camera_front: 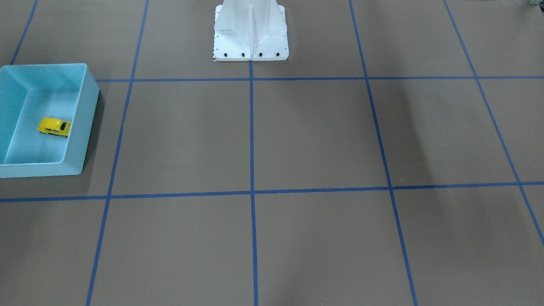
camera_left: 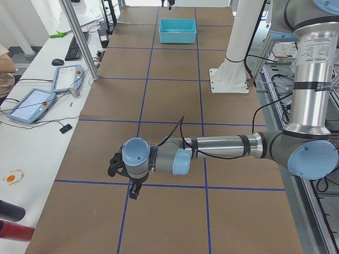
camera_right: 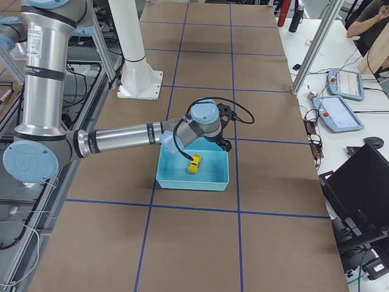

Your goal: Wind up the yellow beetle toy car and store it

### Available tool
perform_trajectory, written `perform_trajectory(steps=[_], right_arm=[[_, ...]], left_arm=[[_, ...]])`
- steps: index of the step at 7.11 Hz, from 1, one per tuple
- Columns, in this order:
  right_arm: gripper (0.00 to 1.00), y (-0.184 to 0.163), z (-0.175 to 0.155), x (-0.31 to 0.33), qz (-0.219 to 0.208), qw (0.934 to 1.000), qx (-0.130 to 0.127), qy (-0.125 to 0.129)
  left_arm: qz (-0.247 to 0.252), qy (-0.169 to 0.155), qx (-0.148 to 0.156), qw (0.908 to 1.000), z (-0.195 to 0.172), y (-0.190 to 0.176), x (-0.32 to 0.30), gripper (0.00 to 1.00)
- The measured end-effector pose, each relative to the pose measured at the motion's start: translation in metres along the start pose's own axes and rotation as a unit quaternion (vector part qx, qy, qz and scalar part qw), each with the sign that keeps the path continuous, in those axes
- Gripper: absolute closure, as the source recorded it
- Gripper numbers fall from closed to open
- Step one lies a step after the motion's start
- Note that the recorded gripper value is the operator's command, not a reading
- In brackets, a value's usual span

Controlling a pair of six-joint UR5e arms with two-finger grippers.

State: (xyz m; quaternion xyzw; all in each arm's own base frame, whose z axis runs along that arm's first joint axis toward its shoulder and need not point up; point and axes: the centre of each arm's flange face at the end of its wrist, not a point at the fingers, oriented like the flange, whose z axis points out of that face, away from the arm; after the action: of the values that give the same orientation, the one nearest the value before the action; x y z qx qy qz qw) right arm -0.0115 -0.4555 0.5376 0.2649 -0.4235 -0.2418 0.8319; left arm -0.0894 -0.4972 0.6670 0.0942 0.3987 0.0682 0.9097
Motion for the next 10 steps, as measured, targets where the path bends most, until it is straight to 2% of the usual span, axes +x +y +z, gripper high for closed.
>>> perform_trajectory(steps=[1,3,7,8,9,10], right_arm=[[0.0,0.017,-0.002,0.034,0.042,0.9989,-0.003,0.019],[0.0,0.054,-0.017,0.068,0.101,0.9941,-0.005,0.04],[0.0,0.049,-0.025,0.09,0.199,0.9776,-0.05,0.047],[0.0,0.057,-0.023,0.093,0.239,0.9678,-0.057,0.054],[0.0,0.068,-0.021,0.094,0.291,0.9528,-0.062,0.061],[0.0,0.08,-0.019,0.094,0.321,0.9426,-0.066,0.066]], left_arm=[[0.001,0.0,0.001,1.0,-0.001,-0.001,0.001,0.01],[0.002,0.0,0.002,1.0,-0.001,-0.002,0.002,0.01],[0.002,0.0,0.002,1.0,-0.002,-0.003,0.003,0.01],[0.0,0.001,0.002,1.0,-0.002,-0.004,0.004,0.01],[-0.001,0.001,0.002,1.0,-0.001,-0.005,0.005,0.01],[-0.001,0.0,0.0,1.0,0.0,-0.005,0.004,0.01]])
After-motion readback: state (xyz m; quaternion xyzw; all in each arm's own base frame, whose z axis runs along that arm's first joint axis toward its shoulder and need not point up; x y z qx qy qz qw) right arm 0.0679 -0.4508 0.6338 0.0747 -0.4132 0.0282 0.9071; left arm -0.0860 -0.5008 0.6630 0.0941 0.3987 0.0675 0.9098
